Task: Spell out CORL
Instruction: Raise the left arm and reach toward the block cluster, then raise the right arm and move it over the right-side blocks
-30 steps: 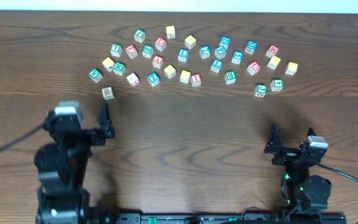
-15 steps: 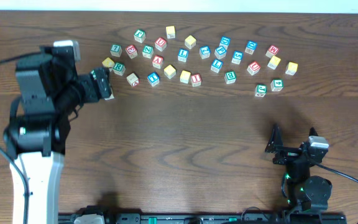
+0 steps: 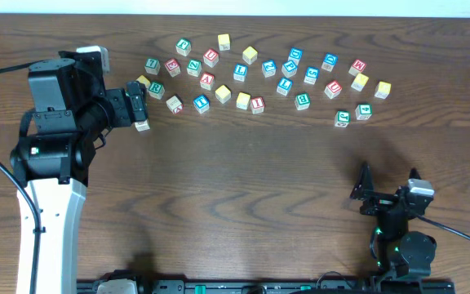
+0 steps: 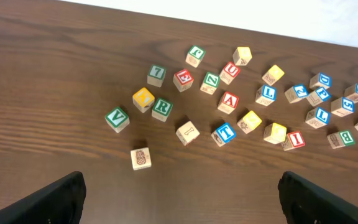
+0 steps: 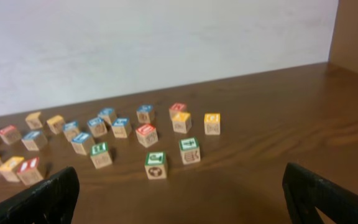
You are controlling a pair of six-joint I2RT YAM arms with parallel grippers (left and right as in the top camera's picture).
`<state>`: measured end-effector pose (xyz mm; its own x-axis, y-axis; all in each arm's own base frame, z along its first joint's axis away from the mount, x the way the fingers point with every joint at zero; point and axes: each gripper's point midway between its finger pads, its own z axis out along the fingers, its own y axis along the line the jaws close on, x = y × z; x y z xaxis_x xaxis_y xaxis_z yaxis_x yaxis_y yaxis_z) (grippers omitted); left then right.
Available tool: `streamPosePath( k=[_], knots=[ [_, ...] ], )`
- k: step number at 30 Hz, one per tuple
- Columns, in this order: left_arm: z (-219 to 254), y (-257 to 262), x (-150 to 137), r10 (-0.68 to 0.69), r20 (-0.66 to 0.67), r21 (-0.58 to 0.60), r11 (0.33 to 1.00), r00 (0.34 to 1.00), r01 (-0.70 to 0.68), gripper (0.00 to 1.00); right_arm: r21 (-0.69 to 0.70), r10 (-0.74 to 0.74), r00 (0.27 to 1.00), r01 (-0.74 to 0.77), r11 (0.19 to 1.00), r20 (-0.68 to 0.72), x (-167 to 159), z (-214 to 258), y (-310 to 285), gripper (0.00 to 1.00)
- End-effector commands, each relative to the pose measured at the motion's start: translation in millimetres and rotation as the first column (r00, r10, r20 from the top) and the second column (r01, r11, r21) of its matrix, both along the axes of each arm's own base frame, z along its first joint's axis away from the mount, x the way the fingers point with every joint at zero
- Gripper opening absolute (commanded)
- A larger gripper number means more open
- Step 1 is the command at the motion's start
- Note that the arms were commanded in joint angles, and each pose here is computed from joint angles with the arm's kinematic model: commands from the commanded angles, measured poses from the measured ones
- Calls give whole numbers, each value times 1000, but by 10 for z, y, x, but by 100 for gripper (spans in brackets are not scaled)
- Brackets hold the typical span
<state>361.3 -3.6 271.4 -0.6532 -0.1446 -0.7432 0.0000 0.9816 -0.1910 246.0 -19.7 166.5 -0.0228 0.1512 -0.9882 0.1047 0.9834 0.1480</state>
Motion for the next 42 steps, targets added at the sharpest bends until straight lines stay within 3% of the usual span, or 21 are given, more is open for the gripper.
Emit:
streamPosePath(
  k=[1,5,14,25,31,35,42],
  knots=[
    [109,-10,11,-4,24,-12,1000,1000,4,98,-12,24,999,-24,1000,37,4,84,37,99],
    [131,-7,28,-4,35,-11,1000,999,4,98,-1,111,991,-112,994,73,7,170,188,99],
    [131,-6,28,-4,35,-10,1000,999,4,98,55,122,990,-126,991,73,23,397,209,99],
    [129,-8,27,-4,35,-10,1000,999,4,98,49,229,962,-224,973,-150,578,782,368,99],
    [129,-6,27,-4,35,-10,1000,999,4,98,90,328,885,-316,944,-331,1045,898,516,99],
    [129,-6,27,-4,35,-10,1000,999,4,98,125,354,789,-339,933,-502,1295,904,543,99],
    [130,-6,28,-4,35,-10,1000,999,4,98,178,360,649,-331,927,-670,1517,938,534,99]
  ],
)
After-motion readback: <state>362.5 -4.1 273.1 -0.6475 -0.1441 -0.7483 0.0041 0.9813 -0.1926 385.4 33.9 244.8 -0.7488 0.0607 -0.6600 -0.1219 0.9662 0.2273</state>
